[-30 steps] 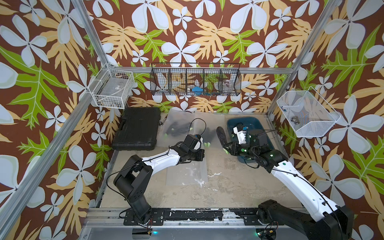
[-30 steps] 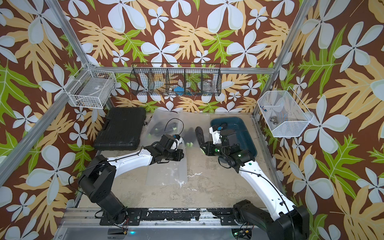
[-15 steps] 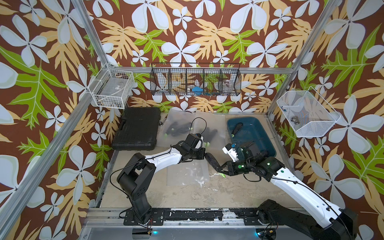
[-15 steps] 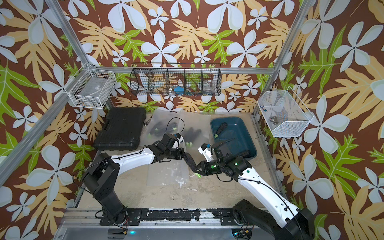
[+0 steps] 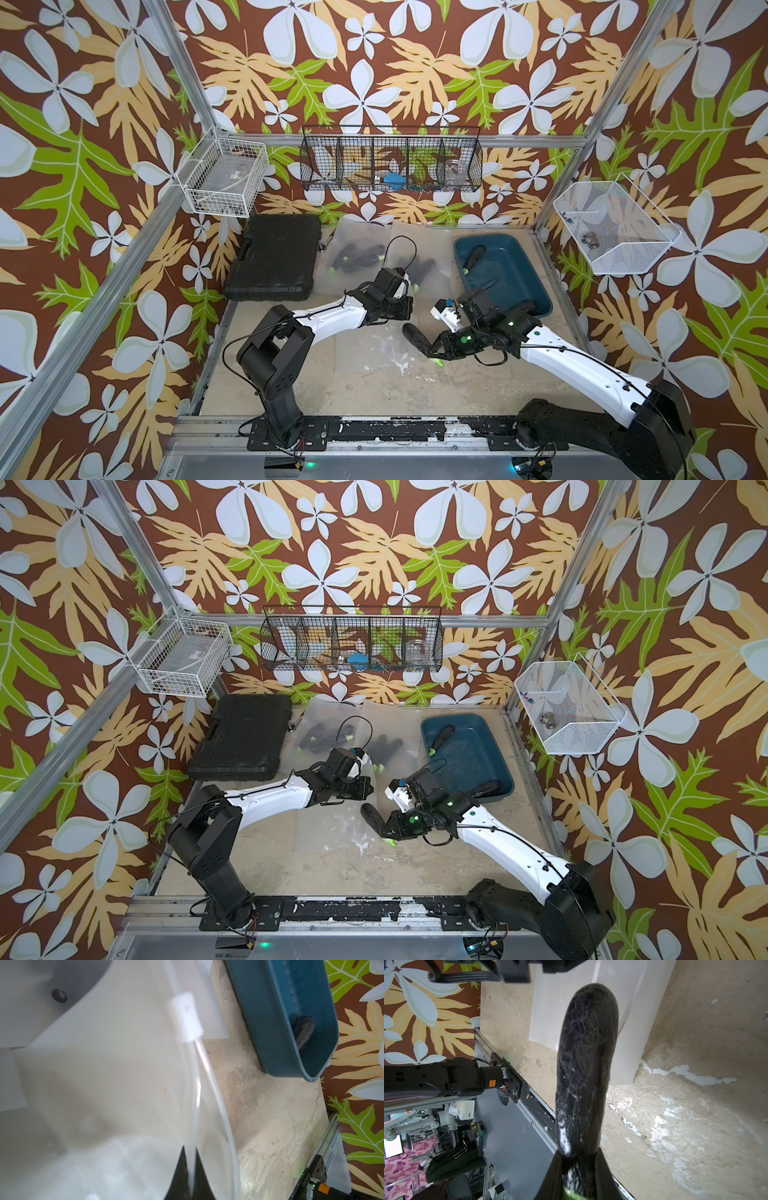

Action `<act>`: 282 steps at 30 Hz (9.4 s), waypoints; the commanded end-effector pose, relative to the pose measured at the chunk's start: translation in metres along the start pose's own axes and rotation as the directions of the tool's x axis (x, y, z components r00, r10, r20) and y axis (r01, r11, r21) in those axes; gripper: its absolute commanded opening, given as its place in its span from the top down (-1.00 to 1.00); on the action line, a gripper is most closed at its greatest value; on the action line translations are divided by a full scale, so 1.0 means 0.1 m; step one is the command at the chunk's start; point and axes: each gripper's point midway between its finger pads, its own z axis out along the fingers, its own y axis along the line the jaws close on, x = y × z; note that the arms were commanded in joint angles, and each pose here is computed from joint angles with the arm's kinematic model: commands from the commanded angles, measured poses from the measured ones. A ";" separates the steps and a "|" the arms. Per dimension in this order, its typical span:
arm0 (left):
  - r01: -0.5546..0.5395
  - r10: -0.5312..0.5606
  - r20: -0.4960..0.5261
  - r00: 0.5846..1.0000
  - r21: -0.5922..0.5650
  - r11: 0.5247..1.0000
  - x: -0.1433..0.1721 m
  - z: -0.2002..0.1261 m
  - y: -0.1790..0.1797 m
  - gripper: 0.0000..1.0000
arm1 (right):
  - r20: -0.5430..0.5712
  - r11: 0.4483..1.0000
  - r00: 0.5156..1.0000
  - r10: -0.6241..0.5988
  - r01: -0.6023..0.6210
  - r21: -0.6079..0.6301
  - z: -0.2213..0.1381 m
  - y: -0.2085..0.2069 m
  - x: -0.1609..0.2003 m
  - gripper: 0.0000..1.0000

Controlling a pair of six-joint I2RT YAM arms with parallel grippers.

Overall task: Place the eggplant in a zip-top bag and seal the zipper
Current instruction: Place the eggplant in the zipper food storage bag, then pick up the eggplant from the basket, then place the eggplant in the zipper food storage bag, then pick up the eggplant from the basket.

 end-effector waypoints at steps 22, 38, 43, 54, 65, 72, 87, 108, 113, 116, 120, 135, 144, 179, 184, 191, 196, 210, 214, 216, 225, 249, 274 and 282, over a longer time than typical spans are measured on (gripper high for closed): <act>-0.099 0.109 -0.055 0.992 0.170 0.981 0.29 -0.45 -0.54 1.00 | 0.054 0.987 0.998 -0.044 0.035 0.156 0.08 -0.24 -0.48 0.81; 0.075 -0.071 -0.024 0.997 0.280 0.957 0.17 -0.63 -0.65 1.00 | 0.344 0.986 0.937 -0.068 0.011 0.165 0.12 -0.16 -1.01 0.48; 0.114 -0.121 0.009 0.993 0.273 0.955 0.06 -0.70 -0.56 1.00 | 0.369 0.994 0.926 -0.079 0.044 0.104 0.21 -0.07 -1.04 0.15; 0.103 -0.108 0.036 0.993 0.122 0.987 -0.01 -0.54 -0.19 1.00 | 0.438 0.987 0.892 -0.114 0.052 0.152 -0.46 -0.13 -1.25 -0.04; 0.075 -0.076 -0.002 0.997 0.142 0.987 0.07 -0.48 -0.20 1.00 | 0.748 0.825 0.663 0.012 -0.430 0.367 -1.08 -1.71 -2.10 -0.05; 0.067 -0.067 -0.005 0.998 0.148 0.987 0.09 -0.49 -0.21 1.00 | 0.729 0.724 0.683 0.051 -0.527 0.444 -0.94 -2.50 -2.46 -0.05; 0.063 -0.062 -0.012 0.998 0.147 0.987 0.08 -0.39 -0.19 1.00 | 0.689 0.674 0.707 0.159 -0.587 0.448 -0.51 -3.35 -2.91 -0.01; 0.022 -0.025 0.022 0.999 0.113 0.993 -0.05 -0.29 -0.16 1.00 | 0.683 0.827 0.730 0.041 -0.408 0.386 -1.19 -1.97 -2.53 0.45; 0.025 -0.029 0.028 0.999 0.110 0.994 -0.07 -0.28 -0.15 1.00 | 0.594 0.949 0.802 -0.063 -0.136 0.285 -0.82 -0.88 -2.21 0.48; 0.028 -0.031 0.032 0.999 0.103 0.994 -0.08 -0.28 -0.14 1.00 | 0.540 0.978 0.836 -0.099 -0.019 0.210 -0.68 -0.44 -1.94 0.55; 0.025 -0.029 0.040 0.999 0.096 0.995 -0.10 -0.27 -0.13 1.00 | 0.447 0.993 0.887 -0.113 0.083 0.086 -0.53 -0.13 -1.52 0.57; 0.010 -0.016 0.053 0.998 0.106 0.994 -0.17 -0.29 -0.18 1.00 | 0.123 0.997 0.992 -0.034 0.042 -0.059 0.05 -0.15 -0.55 0.58; -0.041 0.041 -0.002 0.999 0.155 0.987 0.03 -0.27 -0.41 1.00 | 0.074 0.998 0.997 0.033 -0.037 0.057 0.14 -0.38 -0.60 0.61; 0.095 -0.107 0.036 0.994 0.246 0.965 -0.17 -0.51 -0.47 1.00 | 0.246 0.992 0.969 0.003 -0.034 0.120 0.15 -0.28 -0.96 0.71; 0.094 -0.105 0.034 0.994 0.234 0.968 -0.15 -0.50 -0.44 1.00 | 0.253 0.993 0.967 0.002 -0.032 0.116 0.19 -0.28 -0.99 0.61; 0.084 -0.093 0.046 0.995 0.162 0.983 -0.07 -0.42 -0.24 1.00 | 0.429 0.986 0.903 0.022 -0.092 0.141 -0.53 -0.40 -1.37 0.05; 0.079 -0.086 0.034 0.996 0.163 0.983 -0.04 -0.39 -0.23 1.00 | 0.575 0.882 0.810 0.110 -0.347 0.319 -1.03 -1.25 -1.43 -0.02; 0.065 -0.079 0.066 0.995 0.200 0.978 -0.04 -0.44 -0.26 1.00 | 0.731 0.401 0.660 0.172 -0.725 0.560 -1.69 -2.68 -1.08 -0.06; 0.051 -0.069 0.078 0.995 0.212 0.976 -0.04 -0.48 -0.28 1.00 | 0.718 0.312 0.673 0.178 -0.730 0.608 -1.69 -2.89 -1.09 -0.08; 0.049 -0.069 0.087 0.994 0.210 0.976 -0.04 -0.51 -0.28 1.00 | 0.709 0.265 0.683 0.176 -0.726 0.634 -1.68 -2.99 -1.06 -0.09; 0.045 -0.065 0.090 0.994 0.202 0.978 0.02 -0.55 -0.24 1.00 | 0.685 0.146 0.703 0.192 -0.710 0.688 -1.62 -3.29 -0.93 -0.20; 0.047 -0.064 0.091 0.994 0.175 0.983 0.01 -0.52 -0.16 1.00 | 0.638 0.301 0.730 0.244 -0.683 0.665 -1.24 -3.37 -1.34 0.02; 0.006 -0.021 0.099 0.995 0.150 0.989 -0.12 -0.52 -0.19 1.00 | 0.602 0.444 0.766 0.227 -0.631 0.636 -1.11 -3.14 -1.50 0.39; 0.000 -0.012 0.092 0.996 0.133 0.991 -0.18 -0.40 -0.17 1.00 | 0.649 0.662 0.761 0.001 -0.487 0.570 -1.65 -2.10 -2.09 0.45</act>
